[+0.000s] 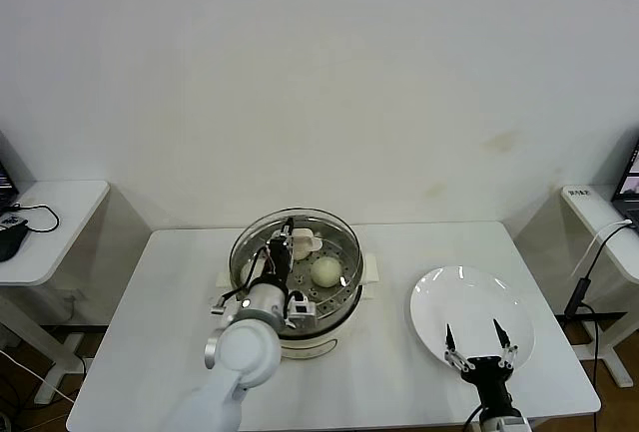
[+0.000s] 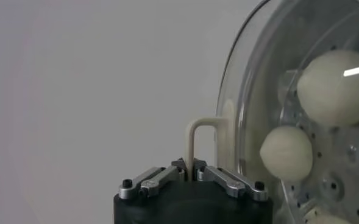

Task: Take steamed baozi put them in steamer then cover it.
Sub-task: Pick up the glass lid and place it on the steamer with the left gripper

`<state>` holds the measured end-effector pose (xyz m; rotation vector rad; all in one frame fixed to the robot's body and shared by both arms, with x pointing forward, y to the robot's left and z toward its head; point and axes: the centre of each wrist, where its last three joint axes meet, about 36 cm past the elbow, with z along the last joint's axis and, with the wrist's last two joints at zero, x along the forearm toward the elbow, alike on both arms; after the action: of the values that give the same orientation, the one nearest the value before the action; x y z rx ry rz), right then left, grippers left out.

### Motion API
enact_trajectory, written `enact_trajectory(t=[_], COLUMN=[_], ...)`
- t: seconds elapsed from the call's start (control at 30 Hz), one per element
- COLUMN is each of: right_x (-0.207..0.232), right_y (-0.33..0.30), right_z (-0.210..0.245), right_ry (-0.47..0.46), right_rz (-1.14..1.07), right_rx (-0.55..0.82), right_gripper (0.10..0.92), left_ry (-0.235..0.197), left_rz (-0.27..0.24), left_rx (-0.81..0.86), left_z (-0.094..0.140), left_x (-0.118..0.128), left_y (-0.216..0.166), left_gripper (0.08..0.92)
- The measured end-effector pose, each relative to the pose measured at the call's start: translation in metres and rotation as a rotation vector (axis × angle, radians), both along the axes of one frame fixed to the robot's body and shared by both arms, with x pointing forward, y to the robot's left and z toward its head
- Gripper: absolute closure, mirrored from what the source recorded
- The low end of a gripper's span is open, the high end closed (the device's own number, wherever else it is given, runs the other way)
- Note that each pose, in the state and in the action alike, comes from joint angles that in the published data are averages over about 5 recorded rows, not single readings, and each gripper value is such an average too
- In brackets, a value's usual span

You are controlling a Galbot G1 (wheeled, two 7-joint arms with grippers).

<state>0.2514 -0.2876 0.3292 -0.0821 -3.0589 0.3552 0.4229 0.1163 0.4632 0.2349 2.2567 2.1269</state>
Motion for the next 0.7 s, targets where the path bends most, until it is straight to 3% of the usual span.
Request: enact_trajectory(t=[0.7], right_x=[-0.002], right_y=[0.003], right_z=[-0.003], right_ry=[0.01], right_rz=[0.01], right_rx=[-0.002], right_gripper=[0.2], left_ry=[0.013], left_rz=[0.011], left_rx=[0.019], left_z=[-0.021], left_x=[-0.001], left_y=[-0.01], left_gripper=[0.861])
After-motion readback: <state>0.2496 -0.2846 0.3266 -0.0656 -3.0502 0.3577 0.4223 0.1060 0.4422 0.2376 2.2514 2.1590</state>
